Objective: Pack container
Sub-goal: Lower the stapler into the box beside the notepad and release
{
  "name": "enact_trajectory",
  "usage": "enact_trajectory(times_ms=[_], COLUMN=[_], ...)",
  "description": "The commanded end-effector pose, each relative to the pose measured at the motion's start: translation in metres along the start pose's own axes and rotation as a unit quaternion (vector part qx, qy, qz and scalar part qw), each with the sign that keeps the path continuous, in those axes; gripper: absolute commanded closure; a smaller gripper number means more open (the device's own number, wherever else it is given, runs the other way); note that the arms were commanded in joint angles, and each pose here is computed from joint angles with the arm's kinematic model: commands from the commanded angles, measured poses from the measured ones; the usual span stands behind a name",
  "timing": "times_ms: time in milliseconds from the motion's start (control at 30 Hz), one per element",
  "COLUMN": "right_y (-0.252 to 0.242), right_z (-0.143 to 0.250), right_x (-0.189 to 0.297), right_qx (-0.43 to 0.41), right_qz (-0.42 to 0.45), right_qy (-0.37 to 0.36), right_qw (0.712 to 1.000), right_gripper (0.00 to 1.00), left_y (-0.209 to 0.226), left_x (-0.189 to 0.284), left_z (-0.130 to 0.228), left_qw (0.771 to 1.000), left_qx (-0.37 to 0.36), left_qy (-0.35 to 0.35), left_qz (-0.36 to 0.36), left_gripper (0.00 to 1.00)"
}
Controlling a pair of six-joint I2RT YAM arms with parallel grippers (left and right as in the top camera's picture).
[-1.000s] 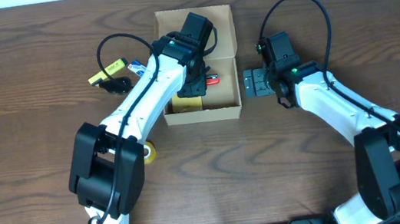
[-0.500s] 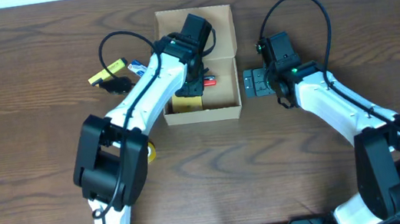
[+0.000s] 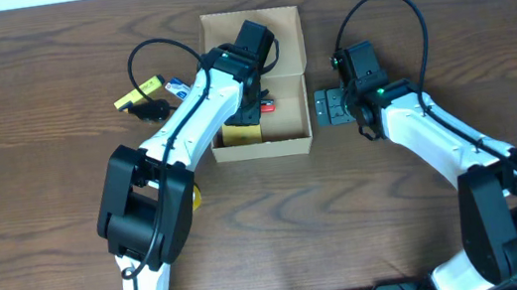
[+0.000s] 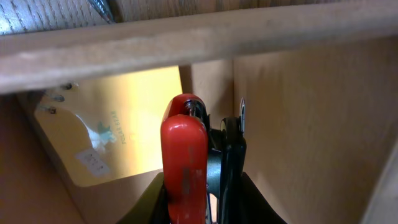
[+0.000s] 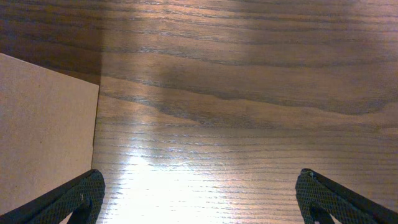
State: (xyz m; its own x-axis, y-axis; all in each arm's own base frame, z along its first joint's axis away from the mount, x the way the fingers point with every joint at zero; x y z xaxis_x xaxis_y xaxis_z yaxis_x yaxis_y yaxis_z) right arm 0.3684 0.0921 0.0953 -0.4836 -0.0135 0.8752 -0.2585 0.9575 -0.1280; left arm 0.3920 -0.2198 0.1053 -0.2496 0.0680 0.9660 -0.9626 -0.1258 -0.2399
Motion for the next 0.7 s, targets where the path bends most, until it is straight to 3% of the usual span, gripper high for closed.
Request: enact_trajectory(times_ms=[0,667], right_y=[-0.003,-0.003], right_z=[0.003,0.003], right_x=[-0.003,-0.003], right_qx=[-0.009,-0.009], right_qz=[0.002,0.002], right_qy=[0.007,0.007], right_qw=[1.000,1.000], right_gripper=[0.01,0.01], left_y=[-0.003,-0.009], left_x=[-0.003,-0.021], left_z=[-0.007,-0.003], left_qw=[1.000,1.000], left_qx=[-0.003,0.012], left_qy=[-0.019,-0.012], left_qz=[0.006,0.013], left_gripper=[0.94,0.95])
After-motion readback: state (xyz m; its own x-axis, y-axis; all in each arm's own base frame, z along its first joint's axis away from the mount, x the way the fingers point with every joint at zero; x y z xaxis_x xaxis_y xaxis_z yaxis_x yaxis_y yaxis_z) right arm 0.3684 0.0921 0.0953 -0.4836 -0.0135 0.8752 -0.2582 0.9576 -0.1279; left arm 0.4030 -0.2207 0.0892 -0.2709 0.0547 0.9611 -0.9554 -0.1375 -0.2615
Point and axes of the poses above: each gripper's point midway between its finger pads, its own x axis back along the fingers, its own y axis along the line the jaws close on, z = x × y, the point moved 5 cm from there along x, back along the fingers, and after that the axes turned 15 degrees about x, right-handed, at the moved point
